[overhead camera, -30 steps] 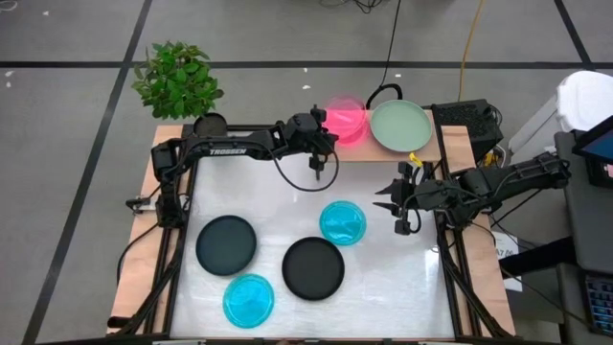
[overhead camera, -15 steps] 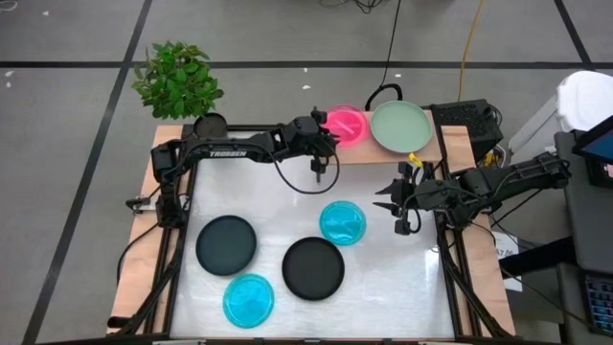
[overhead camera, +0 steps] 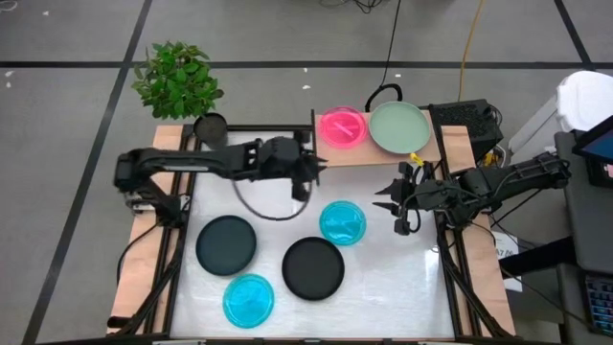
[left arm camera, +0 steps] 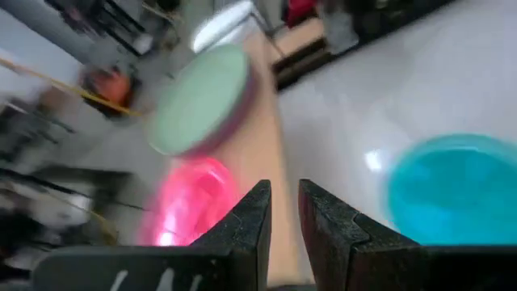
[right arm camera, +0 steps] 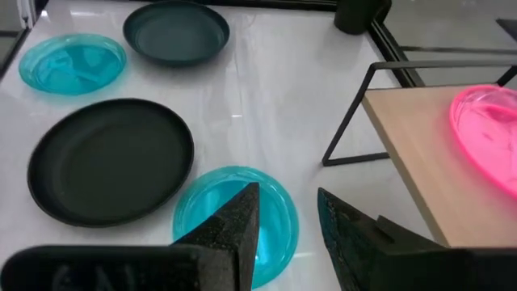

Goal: Place and stack plates onto a shelf
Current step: Stack the black plate on top of the green plate on the shelf

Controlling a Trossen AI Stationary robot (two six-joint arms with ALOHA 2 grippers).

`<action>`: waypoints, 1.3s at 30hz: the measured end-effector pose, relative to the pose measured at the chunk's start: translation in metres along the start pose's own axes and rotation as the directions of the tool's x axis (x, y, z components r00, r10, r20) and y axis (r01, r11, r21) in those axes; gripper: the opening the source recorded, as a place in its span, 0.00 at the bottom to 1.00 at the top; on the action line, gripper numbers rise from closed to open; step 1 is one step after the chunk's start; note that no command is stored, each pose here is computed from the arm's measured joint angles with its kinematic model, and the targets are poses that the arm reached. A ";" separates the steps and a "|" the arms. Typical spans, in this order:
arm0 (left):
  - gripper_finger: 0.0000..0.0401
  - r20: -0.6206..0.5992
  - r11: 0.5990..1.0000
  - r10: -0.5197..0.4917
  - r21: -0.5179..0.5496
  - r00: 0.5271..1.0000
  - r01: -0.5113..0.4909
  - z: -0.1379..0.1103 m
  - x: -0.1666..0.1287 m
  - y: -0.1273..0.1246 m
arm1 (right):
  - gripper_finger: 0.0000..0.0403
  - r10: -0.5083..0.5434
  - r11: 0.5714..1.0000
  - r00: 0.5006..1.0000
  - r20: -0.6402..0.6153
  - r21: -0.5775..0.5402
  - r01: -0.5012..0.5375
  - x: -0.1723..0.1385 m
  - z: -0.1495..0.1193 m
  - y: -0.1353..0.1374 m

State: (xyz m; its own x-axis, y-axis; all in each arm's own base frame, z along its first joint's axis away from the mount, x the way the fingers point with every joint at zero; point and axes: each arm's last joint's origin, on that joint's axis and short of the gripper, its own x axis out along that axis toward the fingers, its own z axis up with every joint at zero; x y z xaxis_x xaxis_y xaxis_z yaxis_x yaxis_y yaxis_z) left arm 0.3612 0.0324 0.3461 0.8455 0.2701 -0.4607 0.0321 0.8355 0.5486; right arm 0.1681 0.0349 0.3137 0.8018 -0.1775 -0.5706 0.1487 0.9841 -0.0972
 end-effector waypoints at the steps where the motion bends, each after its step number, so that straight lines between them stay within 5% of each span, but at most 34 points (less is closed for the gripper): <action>1: 0.18 -0.029 0.999 -0.029 -0.034 0.999 0.028 -0.001 -0.009 -0.003 | 0.28 0.001 1.000 1.000 -0.001 0.005 -0.001 0.000 0.000 0.000; 6: 0.18 -0.207 0.963 -0.182 -0.238 0.961 0.131 -0.013 -0.043 -0.023 | 0.28 0.003 1.000 1.000 0.015 0.009 -0.003 0.005 -0.003 0.002; 12: 0.18 -0.240 0.941 -0.292 -0.247 0.926 0.233 -0.035 -0.058 -0.068 | 0.28 0.029 1.000 0.992 0.125 -0.015 -0.028 0.019 -0.003 0.008; 15: 0.18 -0.261 0.927 -0.330 -0.269 0.907 0.261 -0.053 -0.067 -0.089 | 0.28 0.103 0.994 0.992 0.071 0.024 -0.105 0.034 -0.019 0.016; 27: 0.18 -0.167 0.887 -0.363 -0.363 0.917 0.286 -0.101 -0.083 -0.137 | 0.28 0.233 0.964 0.966 -0.113 0.157 -0.214 0.085 -0.049 0.062; 39: 0.18 -0.186 0.882 -0.360 -0.386 0.914 0.269 -0.116 -0.080 -0.147 | 0.28 0.371 0.924 0.882 -0.289 0.021 -0.381 0.125 -0.033 0.130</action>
State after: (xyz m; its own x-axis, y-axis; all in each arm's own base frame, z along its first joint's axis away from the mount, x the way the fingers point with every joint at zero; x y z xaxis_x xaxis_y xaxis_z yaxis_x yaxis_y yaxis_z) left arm 0.2269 -0.0567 0.2218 0.6625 0.0350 -0.7483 0.0496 0.9947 0.0905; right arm 0.2692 0.1412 0.2030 0.5952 0.2103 -0.7756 -0.1560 0.9770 0.1452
